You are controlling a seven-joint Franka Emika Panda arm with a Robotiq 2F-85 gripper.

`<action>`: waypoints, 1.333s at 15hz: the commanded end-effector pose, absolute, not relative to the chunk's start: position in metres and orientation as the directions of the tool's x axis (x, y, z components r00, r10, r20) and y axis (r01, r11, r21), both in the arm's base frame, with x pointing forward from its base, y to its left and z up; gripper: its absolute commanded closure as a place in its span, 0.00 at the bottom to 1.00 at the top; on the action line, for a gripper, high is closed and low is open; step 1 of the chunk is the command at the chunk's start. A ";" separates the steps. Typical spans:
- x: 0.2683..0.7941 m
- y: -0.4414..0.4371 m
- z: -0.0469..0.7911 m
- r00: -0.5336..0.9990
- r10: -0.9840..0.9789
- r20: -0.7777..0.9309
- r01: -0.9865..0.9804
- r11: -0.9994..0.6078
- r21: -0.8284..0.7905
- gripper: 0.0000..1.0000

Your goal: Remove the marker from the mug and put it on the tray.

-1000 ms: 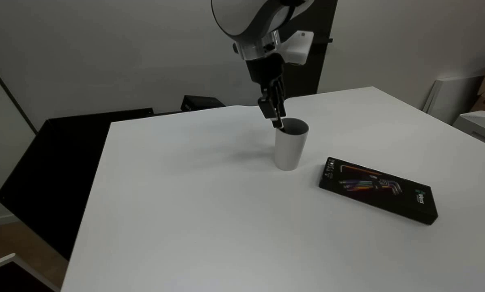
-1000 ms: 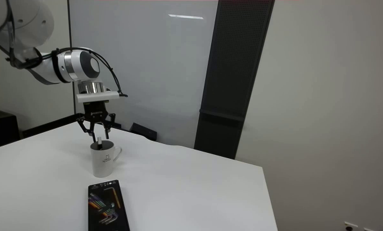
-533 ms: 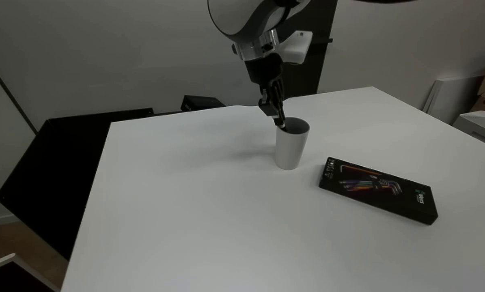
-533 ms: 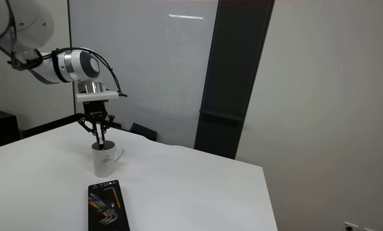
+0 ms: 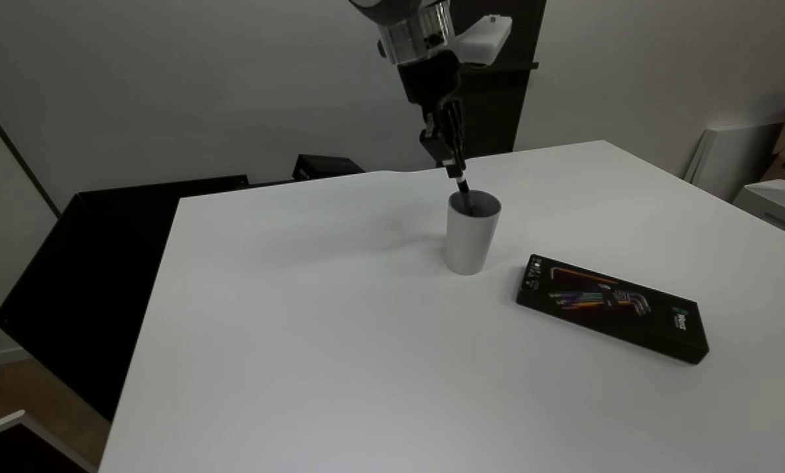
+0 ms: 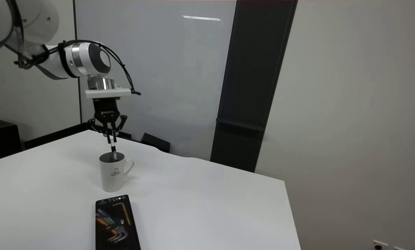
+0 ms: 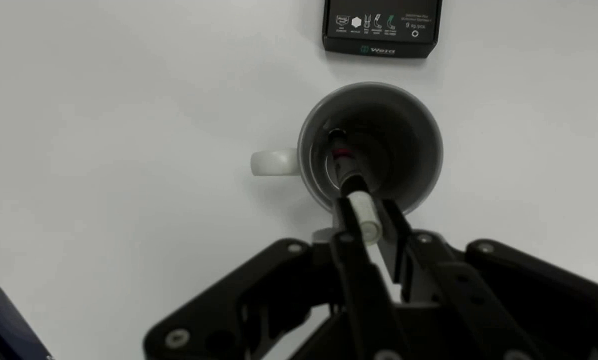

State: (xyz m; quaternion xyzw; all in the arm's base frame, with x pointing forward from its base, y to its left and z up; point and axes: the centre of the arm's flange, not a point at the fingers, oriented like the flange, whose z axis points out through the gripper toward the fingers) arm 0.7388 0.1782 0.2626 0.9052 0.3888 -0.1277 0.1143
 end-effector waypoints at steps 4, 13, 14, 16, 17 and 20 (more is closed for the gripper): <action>0.763 0.172 0.324 0.692 0.652 -0.311 0.715 -0.679 0.165 0.93; 0.750 0.147 0.388 0.675 0.656 -0.338 0.725 -0.676 0.135 0.93; 0.746 0.143 0.391 0.669 0.654 -0.353 0.727 -0.675 0.127 0.93; 0.738 0.130 0.392 0.659 0.644 -0.388 0.726 -0.680 0.102 0.93; 0.735 0.122 0.389 0.649 0.639 -0.412 0.725 -0.683 0.082 0.93; 0.726 0.101 0.376 0.620 0.620 -0.482 0.723 -0.689 0.044 0.93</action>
